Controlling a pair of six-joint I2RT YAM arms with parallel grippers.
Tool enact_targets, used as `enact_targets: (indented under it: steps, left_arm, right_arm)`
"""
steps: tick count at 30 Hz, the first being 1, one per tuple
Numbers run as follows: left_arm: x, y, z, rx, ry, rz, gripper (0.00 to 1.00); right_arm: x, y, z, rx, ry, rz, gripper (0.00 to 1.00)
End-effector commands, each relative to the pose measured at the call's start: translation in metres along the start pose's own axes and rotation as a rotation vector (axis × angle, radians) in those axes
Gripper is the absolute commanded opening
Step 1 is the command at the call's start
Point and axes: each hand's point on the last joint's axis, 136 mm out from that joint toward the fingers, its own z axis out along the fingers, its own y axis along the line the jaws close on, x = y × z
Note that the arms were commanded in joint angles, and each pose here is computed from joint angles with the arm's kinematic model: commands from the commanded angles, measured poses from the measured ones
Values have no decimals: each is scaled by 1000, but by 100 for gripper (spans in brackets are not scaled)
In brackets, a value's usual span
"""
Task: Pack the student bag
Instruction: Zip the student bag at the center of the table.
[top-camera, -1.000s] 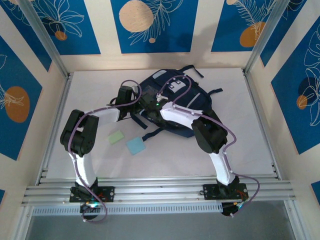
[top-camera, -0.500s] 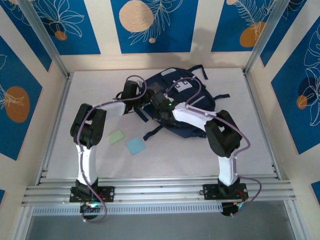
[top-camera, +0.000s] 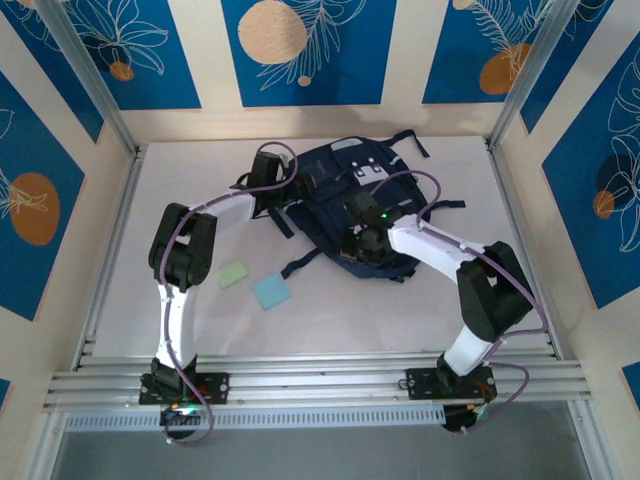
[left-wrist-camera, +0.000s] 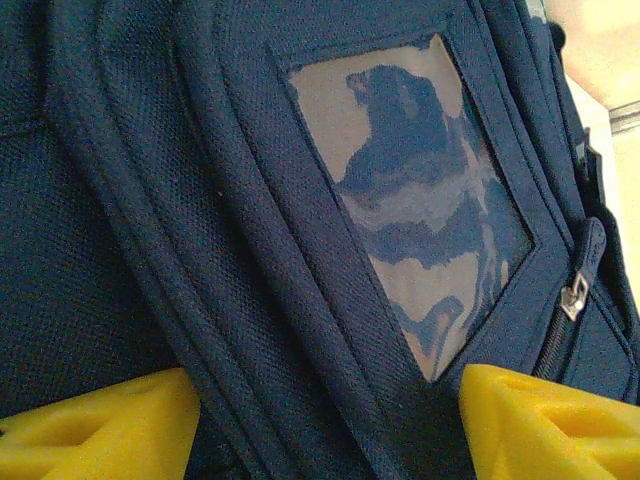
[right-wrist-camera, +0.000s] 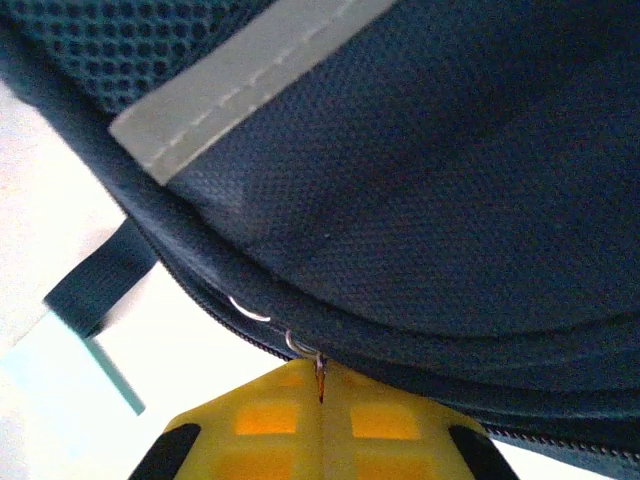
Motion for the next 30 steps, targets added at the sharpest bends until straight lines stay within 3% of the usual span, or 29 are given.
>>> enact_targets:
  steps: [1, 12, 18, 24, 26, 28, 30]
  left_arm:
    - [7, 7, -17, -30, 52, 6, 70]
    - [84, -14, -88, 55, 117, -78, 71]
    - [104, -32, -86, 120, 136, -120, 71]
    - [101, -60, -73, 173, 105, -97, 70]
    - [103, -65, -66, 189, 109, -92, 58]
    - [105, -66, -60, 207, 116, -100, 29]
    - [109, -63, -56, 212, 125, -104, 5]
  right_arm:
    - [14, 17, -6, -124, 89, -67, 0]
    - [-18, 90, -28, -397, 49, -163, 0]
    - [-10, 116, -34, -529, 100, -165, 0]
    - [7, 119, -25, -539, 145, -148, 0]
    - [13, 115, -22, -544, 164, -130, 0]
    - [17, 108, -19, -534, 176, -116, 0]
    - [22, 94, -15, -497, 184, -108, 0]
